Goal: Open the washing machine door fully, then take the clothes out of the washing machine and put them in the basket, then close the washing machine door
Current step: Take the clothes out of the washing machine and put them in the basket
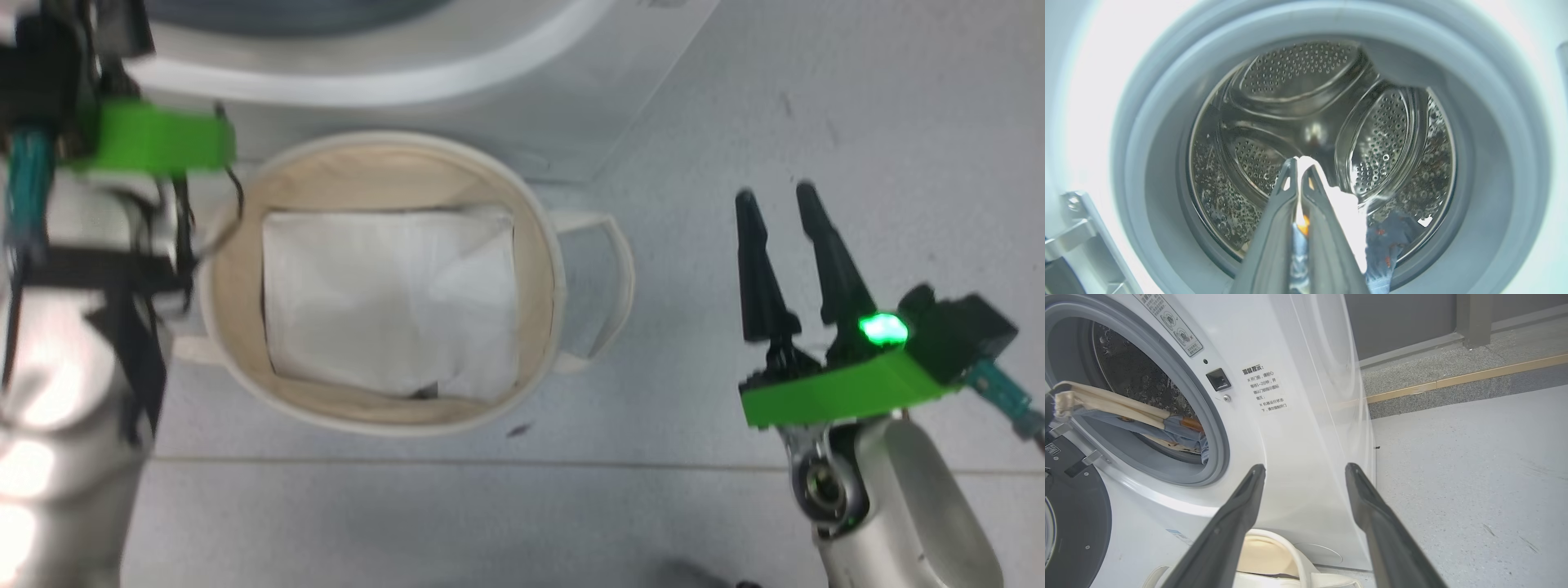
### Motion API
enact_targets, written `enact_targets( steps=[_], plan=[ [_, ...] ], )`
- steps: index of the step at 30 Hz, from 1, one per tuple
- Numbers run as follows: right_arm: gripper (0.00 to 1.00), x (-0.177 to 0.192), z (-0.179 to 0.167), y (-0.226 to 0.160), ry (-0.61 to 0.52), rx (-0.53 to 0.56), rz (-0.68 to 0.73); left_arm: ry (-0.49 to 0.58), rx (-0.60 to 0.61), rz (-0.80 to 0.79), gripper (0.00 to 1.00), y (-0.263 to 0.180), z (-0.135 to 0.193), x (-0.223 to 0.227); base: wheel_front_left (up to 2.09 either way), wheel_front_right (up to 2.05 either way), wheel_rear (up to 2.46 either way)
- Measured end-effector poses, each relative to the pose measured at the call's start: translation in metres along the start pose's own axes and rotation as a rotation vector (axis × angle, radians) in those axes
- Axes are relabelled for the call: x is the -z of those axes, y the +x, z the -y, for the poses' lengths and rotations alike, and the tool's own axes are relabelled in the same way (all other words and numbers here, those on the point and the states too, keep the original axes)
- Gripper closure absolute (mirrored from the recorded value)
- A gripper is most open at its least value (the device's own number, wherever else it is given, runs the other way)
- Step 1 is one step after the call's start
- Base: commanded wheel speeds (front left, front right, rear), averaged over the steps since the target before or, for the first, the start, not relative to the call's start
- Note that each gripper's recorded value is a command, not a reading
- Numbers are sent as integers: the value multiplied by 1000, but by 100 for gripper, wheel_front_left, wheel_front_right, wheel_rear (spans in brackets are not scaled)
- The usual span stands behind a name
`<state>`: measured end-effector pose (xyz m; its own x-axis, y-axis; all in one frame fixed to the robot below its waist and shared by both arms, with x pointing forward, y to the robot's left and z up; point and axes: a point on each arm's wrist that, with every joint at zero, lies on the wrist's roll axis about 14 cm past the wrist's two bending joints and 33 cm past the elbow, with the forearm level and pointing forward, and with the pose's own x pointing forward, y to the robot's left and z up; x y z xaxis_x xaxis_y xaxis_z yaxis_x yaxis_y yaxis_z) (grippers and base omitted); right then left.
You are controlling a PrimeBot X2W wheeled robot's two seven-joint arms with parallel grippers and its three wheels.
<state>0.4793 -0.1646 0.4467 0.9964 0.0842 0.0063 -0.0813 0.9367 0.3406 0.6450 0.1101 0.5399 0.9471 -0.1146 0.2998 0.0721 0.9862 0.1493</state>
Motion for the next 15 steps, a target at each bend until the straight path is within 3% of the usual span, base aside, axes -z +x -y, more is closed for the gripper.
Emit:
enact_targets(
  steps=[7,15],
  plan=[
    [0,-18,0,-33,-1,30,15,-66,-42,234,100,-46,-14,-105,0,0,0],
    [0,-51,-16,-45,-3,-5,92,-81,-66,488,100,-95,-24,-208,0,0,0]
  ],
)
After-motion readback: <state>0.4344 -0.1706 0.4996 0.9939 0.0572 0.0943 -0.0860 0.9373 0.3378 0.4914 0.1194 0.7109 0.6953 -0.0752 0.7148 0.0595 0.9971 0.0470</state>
